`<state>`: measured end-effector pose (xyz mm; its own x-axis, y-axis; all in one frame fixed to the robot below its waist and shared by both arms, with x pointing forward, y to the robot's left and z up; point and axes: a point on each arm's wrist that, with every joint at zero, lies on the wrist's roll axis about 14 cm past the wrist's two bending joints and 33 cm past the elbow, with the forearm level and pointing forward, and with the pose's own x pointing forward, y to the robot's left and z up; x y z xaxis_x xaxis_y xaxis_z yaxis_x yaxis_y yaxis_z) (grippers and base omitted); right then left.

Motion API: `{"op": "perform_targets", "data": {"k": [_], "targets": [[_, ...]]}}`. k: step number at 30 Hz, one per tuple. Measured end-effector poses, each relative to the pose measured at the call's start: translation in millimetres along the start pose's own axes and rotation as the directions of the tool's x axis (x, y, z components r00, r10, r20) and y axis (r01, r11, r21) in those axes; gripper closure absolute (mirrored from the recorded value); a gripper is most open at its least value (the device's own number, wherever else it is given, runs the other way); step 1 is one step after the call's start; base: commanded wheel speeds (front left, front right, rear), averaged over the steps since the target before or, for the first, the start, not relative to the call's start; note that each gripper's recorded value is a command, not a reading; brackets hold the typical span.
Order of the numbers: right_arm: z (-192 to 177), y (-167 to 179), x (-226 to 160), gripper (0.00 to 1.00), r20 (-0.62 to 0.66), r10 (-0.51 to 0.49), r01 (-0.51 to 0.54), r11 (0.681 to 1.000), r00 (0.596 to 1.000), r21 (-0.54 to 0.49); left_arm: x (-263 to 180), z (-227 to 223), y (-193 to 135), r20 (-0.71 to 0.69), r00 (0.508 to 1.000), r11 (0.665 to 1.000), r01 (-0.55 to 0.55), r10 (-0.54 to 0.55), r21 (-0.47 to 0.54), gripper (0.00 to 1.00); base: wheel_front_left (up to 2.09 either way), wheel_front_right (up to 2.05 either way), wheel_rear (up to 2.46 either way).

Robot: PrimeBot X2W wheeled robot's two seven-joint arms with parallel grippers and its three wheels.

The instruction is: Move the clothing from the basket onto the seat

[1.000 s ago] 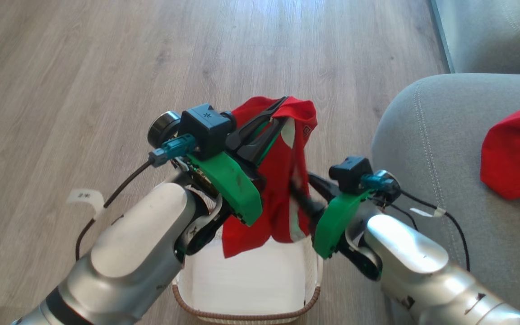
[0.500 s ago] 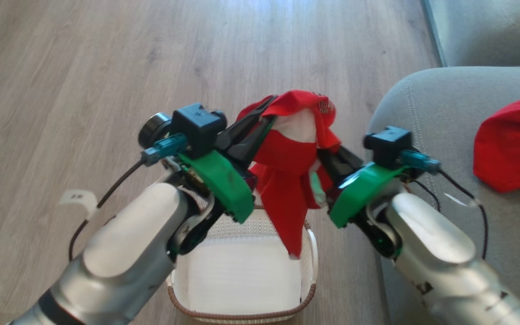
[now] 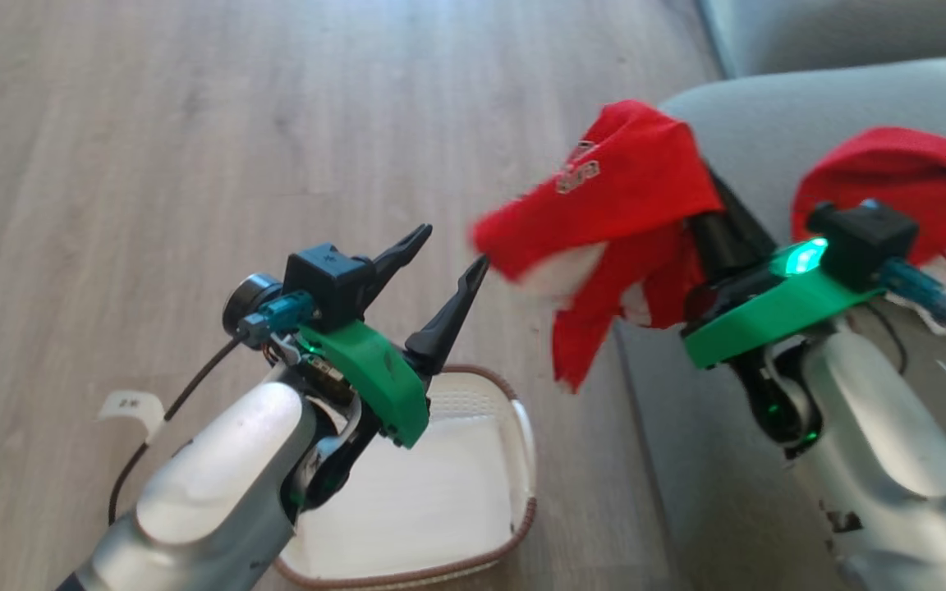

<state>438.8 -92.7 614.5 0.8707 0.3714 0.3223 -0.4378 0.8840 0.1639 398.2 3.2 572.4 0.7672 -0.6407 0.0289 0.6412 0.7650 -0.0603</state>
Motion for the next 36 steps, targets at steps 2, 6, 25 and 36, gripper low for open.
{"op": "perform_targets", "data": {"k": [2,6,25,36], "targets": [[10,-14,-8,1.00,0.027,-0.043,0.043,0.999,0.999,-0.011,6,-6,-7,-0.013,1.000,1.000,0.024,-0.024,-0.006,0.00,0.00,0.00,0.00],[31,-42,-27,1.00,0.077,-0.119,0.123,0.991,0.990,-0.053,16,-20,-23,-0.035,0.996,0.997,0.077,-0.077,-0.025,0.00,0.00,0.00,0.00],[104,-123,-152,1.00,0.223,-0.432,0.474,0.859,0.874,-0.195,71,-34,-124,-0.003,0.912,0.910,0.410,-0.411,-0.051,0.00,0.00,0.00,0.00],[117,-134,-189,1.00,0.249,-0.512,0.563,0.798,0.822,-0.217,79,-42,-152,-0.007,0.872,0.870,0.487,-0.489,-0.077,0.00,0.00,0.00,0.00]]}}
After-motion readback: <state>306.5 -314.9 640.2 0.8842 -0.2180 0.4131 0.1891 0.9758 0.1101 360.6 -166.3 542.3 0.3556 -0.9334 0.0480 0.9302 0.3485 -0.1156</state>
